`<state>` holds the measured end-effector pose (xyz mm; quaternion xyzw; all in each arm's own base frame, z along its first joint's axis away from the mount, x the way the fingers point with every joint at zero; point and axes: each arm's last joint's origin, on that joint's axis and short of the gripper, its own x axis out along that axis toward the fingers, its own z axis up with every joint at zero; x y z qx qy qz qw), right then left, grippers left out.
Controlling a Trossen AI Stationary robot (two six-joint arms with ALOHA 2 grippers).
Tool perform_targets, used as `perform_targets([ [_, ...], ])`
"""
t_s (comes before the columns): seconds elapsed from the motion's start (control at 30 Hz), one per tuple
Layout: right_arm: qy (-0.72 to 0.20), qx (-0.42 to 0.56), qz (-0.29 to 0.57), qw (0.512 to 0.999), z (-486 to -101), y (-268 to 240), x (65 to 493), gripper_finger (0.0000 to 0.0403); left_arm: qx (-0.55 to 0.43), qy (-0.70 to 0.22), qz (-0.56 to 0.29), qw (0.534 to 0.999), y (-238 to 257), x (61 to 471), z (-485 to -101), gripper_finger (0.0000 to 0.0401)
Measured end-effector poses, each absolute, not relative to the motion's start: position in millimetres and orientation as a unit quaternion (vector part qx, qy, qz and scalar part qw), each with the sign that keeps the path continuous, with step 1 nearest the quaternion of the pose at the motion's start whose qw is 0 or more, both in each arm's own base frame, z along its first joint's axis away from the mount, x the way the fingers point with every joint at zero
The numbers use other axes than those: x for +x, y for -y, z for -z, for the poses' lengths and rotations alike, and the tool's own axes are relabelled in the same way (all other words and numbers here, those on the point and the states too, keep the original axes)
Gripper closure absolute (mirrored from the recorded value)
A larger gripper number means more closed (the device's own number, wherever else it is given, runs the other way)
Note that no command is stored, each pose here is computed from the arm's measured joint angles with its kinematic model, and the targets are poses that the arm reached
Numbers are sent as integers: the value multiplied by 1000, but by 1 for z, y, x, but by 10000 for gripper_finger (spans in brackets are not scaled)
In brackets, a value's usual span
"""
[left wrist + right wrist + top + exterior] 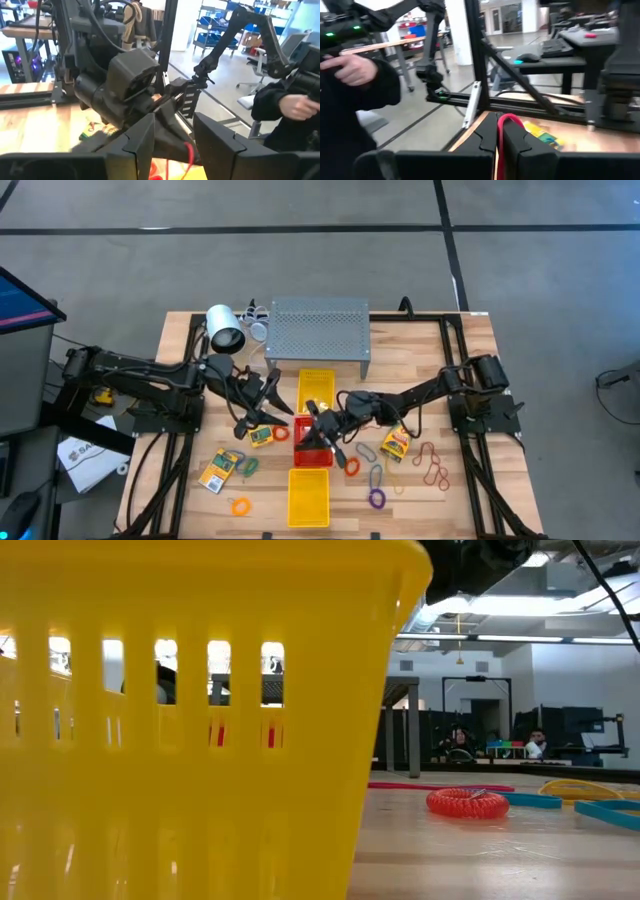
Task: Pick & Place Office Desk Supplies
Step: Put the red rubber band into the bottom yellow bin
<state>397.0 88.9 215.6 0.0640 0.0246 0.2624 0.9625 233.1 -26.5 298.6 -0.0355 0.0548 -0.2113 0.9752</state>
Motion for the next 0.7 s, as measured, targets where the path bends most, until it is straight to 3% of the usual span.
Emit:
perform_targets([
  [0.43,-138,25,-318,938,-243,-148,403,403,-31,-131,203,970,23,229,-284,274],
  [0.7,-176,1,-257,950,-244,-174,394,403,-41,-196,200,959,22,225,-271,274],
])
